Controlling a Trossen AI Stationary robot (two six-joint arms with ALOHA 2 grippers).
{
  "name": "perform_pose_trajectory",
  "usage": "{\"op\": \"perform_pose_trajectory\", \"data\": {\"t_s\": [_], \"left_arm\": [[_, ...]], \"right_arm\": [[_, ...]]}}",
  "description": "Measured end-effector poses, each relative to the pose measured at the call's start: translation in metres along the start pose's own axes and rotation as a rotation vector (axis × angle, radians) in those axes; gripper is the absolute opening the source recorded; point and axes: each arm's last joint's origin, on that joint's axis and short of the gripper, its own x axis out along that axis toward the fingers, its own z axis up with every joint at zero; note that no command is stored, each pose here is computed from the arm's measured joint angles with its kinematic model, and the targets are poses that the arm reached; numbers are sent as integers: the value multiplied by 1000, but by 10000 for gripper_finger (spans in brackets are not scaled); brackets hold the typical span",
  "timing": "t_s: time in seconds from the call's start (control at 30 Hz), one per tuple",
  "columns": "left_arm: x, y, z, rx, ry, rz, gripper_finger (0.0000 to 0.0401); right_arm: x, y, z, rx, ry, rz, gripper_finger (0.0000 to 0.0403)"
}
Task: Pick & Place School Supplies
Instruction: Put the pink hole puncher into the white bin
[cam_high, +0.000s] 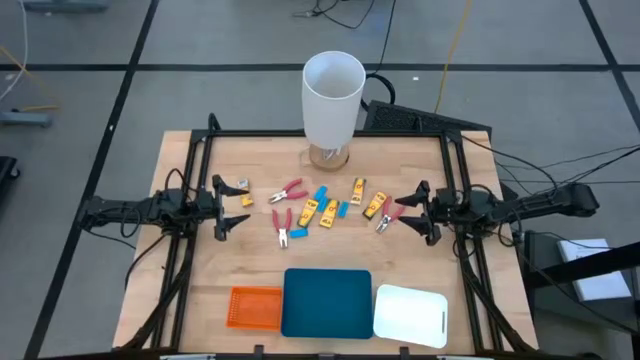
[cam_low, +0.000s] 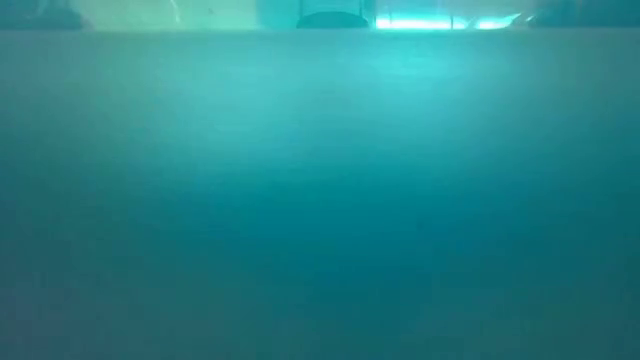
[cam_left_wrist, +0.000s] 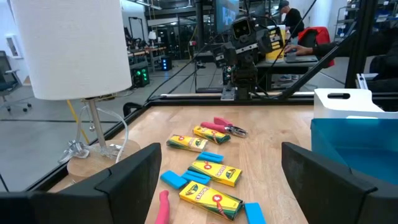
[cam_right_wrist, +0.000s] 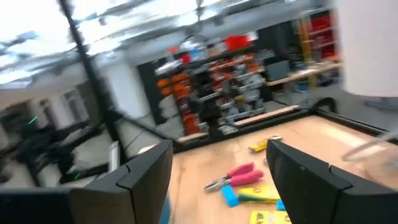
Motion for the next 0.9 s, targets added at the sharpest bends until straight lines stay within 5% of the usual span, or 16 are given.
{"op": "perform_pose_trajectory", "data": {"t_s": [0.33,0.7,0.9], "left_arm": [[0,0,0,0,0,0,333],[0,0,0,0,-2,0,333],[0,0,0,0,-2,0,333]], "right_arm": [[21,-14,-17,15,385,-617,252],[54,-21,6,302,694,-987,251],[58,-39,-16,479,879,-1137,251]]}}
